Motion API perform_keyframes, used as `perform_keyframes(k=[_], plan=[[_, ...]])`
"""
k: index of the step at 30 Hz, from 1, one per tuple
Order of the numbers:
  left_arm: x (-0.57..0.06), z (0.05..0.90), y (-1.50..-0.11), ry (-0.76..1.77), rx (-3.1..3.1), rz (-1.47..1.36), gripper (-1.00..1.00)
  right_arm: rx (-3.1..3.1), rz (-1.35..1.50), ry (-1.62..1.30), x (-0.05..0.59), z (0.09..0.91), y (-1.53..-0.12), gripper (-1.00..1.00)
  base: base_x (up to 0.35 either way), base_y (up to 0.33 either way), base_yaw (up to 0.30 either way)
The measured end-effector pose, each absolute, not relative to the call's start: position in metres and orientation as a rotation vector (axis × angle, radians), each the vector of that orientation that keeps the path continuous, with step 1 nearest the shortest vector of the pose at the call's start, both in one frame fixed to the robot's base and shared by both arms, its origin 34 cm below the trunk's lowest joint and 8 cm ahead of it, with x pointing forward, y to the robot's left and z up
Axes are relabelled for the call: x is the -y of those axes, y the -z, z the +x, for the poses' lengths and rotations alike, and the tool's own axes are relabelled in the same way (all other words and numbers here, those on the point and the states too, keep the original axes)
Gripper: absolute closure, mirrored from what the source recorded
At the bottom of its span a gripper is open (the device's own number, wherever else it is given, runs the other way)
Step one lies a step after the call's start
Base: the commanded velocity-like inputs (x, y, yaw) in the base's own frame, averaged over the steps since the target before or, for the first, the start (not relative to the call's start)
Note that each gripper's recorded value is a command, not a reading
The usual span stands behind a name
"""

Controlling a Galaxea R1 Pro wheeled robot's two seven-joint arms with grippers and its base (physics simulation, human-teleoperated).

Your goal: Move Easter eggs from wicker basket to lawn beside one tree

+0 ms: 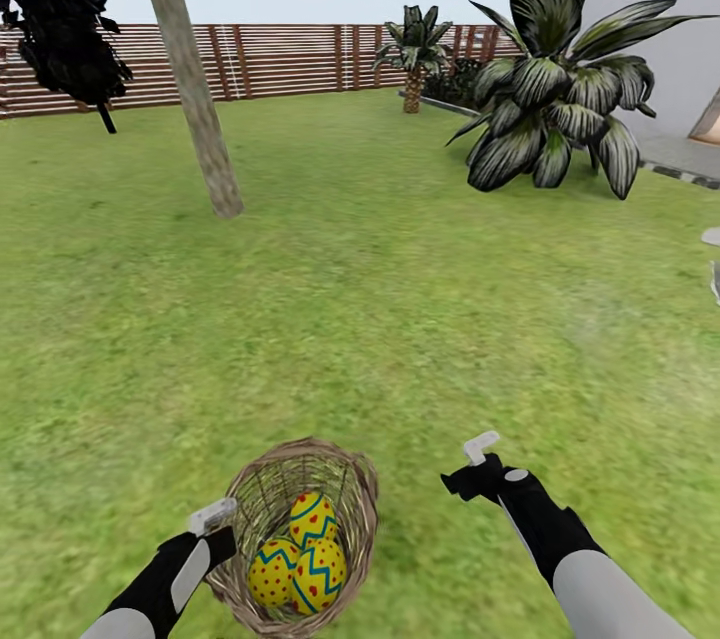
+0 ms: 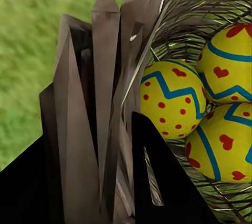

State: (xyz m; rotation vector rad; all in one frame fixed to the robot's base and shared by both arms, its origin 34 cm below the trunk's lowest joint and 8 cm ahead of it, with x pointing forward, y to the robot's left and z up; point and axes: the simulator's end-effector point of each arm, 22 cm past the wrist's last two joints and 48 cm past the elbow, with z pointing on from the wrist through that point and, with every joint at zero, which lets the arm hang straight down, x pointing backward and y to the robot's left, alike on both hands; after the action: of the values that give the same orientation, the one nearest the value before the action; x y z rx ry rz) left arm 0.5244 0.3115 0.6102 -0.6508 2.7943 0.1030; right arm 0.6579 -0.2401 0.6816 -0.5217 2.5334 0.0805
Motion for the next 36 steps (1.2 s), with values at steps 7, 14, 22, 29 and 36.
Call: perform_keyframes(k=[7, 14, 22, 29, 36], plan=[[-0.312, 0.524, -0.610, -0.101, -2.794, -0.659, 1.00, -2.533, -0.521, -0.079, 0.241, 0.658, -0.682, -1.00, 0.039, 0.000, 0.127], [-0.313, 0.524, -0.610, -0.100, -2.791, -0.662, 1.00, -2.534, -0.524, -0.078, 0.241, 0.657, -0.682, -1.00, 0.269, 0.000, 0.000], [-0.313, 0.526, -0.611, -0.103, -2.786, -0.659, 1.00, -2.534, -0.522, -0.079, 0.241, 0.657, -0.681, -1.00, 0.004, 0.000, 0.000], [-0.313, 0.522, -0.615, -0.103, -2.794, -0.665, 1.00, -2.558, -0.520, -0.090, 0.241, 0.647, -0.679, -1.00, 0.000, 0.000, 0.000], [-0.328, 0.518, -0.622, -0.134, -2.789, -0.666, 1.00, -2.666, -0.524, -0.131, 0.241, 0.599, -0.653, -1.00, 0.000, 0.000, 0.000]])
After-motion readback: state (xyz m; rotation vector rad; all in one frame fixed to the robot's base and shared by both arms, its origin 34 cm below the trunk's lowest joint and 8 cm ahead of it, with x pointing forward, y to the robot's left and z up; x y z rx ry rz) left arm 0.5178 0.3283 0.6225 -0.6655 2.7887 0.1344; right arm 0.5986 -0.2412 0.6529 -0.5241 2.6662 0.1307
